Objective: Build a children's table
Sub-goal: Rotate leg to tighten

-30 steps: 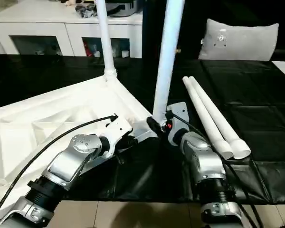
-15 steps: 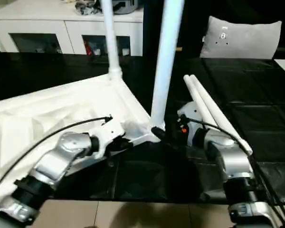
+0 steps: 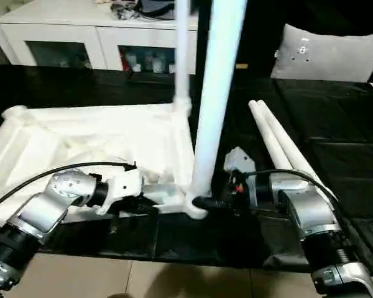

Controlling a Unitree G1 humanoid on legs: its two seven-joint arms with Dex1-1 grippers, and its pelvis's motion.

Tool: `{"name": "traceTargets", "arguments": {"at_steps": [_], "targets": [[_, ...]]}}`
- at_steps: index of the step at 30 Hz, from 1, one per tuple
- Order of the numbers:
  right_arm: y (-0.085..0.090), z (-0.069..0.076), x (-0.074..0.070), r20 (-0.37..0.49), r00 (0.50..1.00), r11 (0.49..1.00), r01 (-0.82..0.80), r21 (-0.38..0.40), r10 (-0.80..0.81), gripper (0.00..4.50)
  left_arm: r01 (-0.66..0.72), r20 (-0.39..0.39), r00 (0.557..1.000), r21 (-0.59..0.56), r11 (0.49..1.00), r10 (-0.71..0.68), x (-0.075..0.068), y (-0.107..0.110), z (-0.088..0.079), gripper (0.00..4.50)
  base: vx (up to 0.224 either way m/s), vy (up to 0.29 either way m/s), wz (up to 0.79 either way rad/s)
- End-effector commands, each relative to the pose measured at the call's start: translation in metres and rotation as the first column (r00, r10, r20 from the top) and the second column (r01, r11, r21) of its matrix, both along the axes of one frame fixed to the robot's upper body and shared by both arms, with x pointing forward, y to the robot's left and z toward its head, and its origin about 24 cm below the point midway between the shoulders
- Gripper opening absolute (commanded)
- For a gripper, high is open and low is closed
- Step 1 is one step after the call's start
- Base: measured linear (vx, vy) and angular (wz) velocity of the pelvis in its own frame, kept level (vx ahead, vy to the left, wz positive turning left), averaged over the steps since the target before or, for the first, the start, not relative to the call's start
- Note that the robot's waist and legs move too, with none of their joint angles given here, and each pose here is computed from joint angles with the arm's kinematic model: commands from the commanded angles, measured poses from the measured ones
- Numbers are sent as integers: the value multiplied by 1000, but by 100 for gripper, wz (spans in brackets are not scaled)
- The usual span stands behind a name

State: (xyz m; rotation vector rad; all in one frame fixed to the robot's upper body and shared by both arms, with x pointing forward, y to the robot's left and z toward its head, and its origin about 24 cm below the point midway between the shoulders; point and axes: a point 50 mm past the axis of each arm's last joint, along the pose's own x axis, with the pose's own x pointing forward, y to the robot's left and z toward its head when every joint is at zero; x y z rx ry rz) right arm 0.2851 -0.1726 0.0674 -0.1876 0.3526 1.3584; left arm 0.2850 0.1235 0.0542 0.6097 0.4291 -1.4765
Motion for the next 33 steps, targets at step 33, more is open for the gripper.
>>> {"name": "traceTargets", "arguments": {"at_steps": [33], "targets": [[60, -33, 26, -102, 738, 743, 668, -24, -667, 239, -540, -83, 839, -253, 803, 538, 18, -58, 6, 0, 0, 0, 0]]}}
